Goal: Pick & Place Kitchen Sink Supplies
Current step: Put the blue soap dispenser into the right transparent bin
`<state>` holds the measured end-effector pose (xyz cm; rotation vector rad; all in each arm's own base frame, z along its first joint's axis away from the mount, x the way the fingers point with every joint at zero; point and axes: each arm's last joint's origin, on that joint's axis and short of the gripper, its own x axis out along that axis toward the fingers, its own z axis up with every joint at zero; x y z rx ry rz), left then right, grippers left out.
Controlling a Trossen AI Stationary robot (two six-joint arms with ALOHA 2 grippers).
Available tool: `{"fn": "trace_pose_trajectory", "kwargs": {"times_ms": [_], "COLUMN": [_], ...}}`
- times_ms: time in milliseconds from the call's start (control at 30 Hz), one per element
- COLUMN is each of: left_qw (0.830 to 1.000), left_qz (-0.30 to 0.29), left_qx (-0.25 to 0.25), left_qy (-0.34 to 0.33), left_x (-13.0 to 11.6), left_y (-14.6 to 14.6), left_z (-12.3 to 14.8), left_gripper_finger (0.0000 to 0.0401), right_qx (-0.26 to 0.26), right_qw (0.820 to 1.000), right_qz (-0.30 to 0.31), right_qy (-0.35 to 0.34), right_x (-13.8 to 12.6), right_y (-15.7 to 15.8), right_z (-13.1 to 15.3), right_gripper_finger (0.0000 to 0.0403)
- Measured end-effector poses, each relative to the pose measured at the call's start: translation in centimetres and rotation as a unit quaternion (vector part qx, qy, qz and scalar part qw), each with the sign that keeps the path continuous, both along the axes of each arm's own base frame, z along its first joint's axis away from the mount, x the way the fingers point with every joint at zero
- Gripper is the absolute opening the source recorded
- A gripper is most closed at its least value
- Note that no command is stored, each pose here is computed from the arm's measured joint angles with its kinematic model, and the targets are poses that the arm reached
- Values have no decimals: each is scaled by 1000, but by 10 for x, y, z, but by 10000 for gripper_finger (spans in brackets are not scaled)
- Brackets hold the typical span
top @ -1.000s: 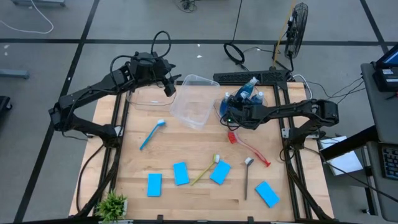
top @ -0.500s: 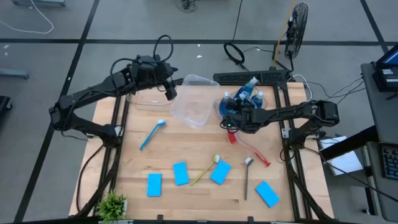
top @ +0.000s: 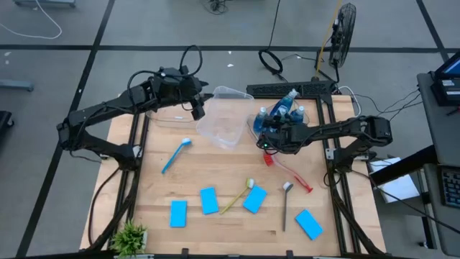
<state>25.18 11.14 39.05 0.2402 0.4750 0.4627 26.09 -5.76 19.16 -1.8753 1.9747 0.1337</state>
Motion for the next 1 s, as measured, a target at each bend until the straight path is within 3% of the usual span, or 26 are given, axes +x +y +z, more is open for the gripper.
{"fn": "trace_pose_trajectory", "kwargs": {"times_ms": [200, 700, 1000], "left_qw": [1000, 999, 999], "left_qz": [-2, -33, -22], "left_qx": [-17, -22, -31], "left_qy": [-10, -12, -18], "left_x": [2, 9, 10], "left_y": [-5, -24, -28], "left_z": [0, 0, 0], "left_gripper_finger": [214, 214, 214], "right_qx": [4, 9, -1], "right_qw": [1000, 997, 995], "right_qz": [15, 50, 54], "right_qy": [-10, -59, -84], "right_x": [4, 10, 12], "right_y": [5, 31, 37], "right_z": [0, 1, 2], "right_gripper_finger": [138, 202, 230]}}
